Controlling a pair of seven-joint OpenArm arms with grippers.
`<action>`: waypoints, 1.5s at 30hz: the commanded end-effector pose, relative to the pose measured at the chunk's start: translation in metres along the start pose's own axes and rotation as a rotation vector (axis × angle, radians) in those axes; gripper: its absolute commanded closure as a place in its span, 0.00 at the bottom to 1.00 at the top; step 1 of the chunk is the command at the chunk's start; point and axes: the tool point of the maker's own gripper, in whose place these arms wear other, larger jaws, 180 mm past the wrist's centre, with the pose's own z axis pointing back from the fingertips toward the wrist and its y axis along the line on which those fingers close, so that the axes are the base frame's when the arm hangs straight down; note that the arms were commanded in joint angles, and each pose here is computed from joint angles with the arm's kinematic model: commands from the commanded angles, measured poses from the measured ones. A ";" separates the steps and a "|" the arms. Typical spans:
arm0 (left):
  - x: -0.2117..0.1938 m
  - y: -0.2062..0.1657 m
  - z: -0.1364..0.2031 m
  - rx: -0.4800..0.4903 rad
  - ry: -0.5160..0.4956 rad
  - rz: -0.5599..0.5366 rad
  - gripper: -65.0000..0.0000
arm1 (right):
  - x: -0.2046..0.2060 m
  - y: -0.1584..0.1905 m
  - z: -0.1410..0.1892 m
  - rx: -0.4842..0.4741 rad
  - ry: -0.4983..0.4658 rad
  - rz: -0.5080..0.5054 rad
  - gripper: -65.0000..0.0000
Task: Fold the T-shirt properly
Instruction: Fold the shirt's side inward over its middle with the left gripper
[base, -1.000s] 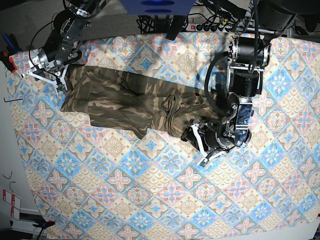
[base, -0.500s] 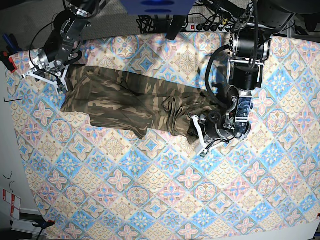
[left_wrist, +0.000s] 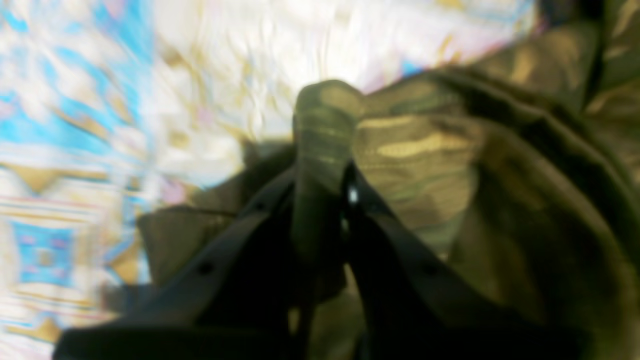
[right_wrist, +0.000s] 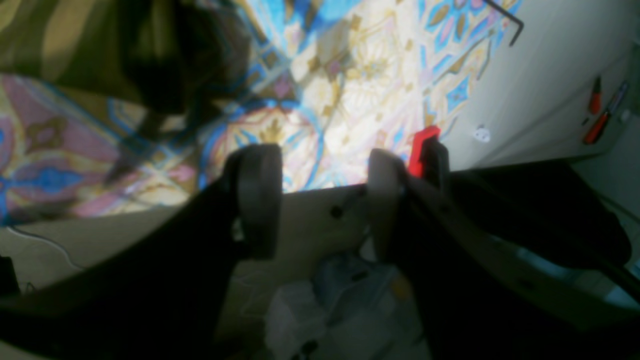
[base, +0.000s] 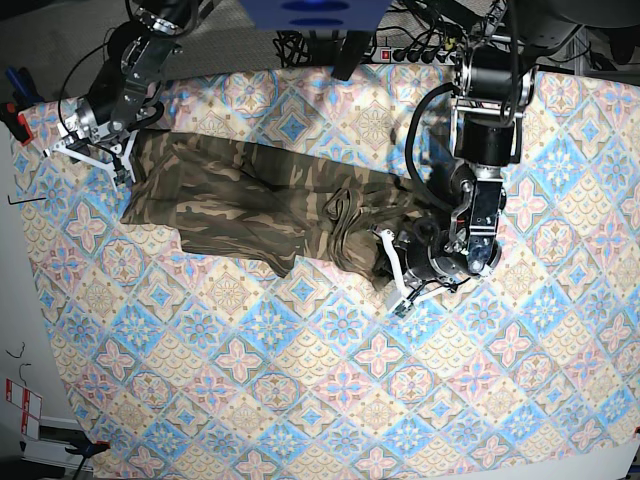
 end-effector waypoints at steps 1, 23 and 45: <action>0.034 -0.001 0.010 0.007 -0.103 -0.033 1.00 | 0.002 -0.010 0.003 -0.032 -0.005 -0.006 0.59; -0.038 -0.121 0.013 -0.190 0.147 -0.466 0.94 | 0.003 -0.010 0.003 -0.032 -0.007 -0.007 0.59; 0.069 -0.111 0.045 -0.059 -0.203 -0.305 0.49 | 0.040 -0.051 0.025 -0.128 -0.093 -0.087 0.47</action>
